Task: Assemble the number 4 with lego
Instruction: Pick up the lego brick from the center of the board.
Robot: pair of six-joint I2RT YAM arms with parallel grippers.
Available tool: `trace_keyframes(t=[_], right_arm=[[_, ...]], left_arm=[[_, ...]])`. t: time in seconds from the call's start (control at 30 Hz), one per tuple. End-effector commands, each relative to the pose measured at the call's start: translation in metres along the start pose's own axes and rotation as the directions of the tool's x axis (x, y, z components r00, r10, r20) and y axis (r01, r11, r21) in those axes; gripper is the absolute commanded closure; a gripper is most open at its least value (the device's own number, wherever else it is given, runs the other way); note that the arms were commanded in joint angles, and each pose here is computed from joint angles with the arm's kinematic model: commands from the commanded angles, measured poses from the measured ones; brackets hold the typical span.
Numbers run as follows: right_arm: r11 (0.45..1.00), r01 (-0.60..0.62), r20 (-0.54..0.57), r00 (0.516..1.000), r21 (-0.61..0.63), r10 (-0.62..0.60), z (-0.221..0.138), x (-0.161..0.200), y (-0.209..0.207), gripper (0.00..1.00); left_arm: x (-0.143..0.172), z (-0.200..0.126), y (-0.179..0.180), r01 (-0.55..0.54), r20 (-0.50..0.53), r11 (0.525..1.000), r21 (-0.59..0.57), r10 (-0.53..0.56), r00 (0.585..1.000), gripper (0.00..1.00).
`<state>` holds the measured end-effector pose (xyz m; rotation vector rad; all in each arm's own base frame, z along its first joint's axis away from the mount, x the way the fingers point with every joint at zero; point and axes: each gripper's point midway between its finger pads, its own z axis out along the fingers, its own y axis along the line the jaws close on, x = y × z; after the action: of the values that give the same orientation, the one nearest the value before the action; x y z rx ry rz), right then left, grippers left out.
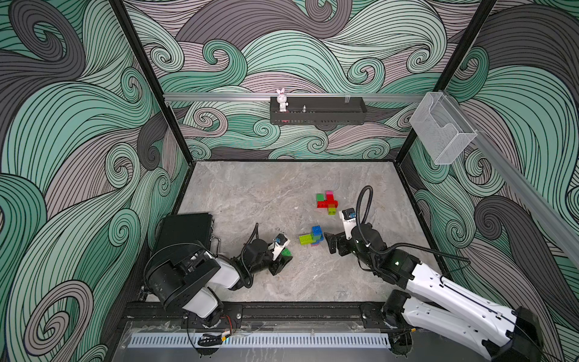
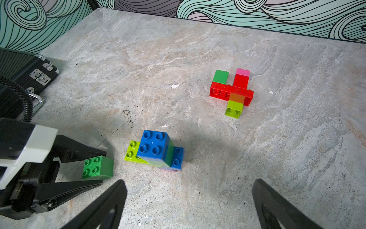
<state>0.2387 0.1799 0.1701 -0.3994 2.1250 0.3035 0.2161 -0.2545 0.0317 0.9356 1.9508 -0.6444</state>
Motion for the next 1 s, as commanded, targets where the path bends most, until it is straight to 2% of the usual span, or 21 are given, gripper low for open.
trace_keyframes(t=[0.0, 0.57, 0.73, 0.87, 0.97], right_arm=[[1.000, -0.014, 0.040, 0.999, 0.003, 0.014, -0.004, -0.014, 0.000, 0.01], [1.000, -0.007, 0.041, 0.999, 0.010, 0.006, -0.005, -0.012, -0.002, 0.00], [1.000, -0.003, 0.036, 0.999, 0.009, 0.003, -0.004, -0.010, -0.002, 0.00], [1.000, 0.006, 0.017, 1.000, -0.013, -0.005, -0.001, -0.004, 0.002, 0.01], [0.996, 0.014, -0.014, 1.000, -0.083, -0.015, 0.002, 0.003, 0.015, 0.01]], left_arm=[[-0.003, 0.000, -0.005, -0.019, 0.018, 1.000, 0.022, 0.019, 1.000, 0.48], [0.006, 0.001, -0.009, -0.022, -0.039, 0.999, 0.035, 0.023, 0.999, 0.54], [0.004, 0.002, -0.010, -0.033, -0.032, 0.999, 0.039, 0.034, 0.999, 0.63], [0.001, 0.001, -0.009, -0.034, -0.034, 0.999, 0.028, 0.035, 0.999, 0.65], [-0.002, 0.000, -0.006, -0.023, -0.026, 1.000, 0.011, 0.023, 0.999, 0.78]])
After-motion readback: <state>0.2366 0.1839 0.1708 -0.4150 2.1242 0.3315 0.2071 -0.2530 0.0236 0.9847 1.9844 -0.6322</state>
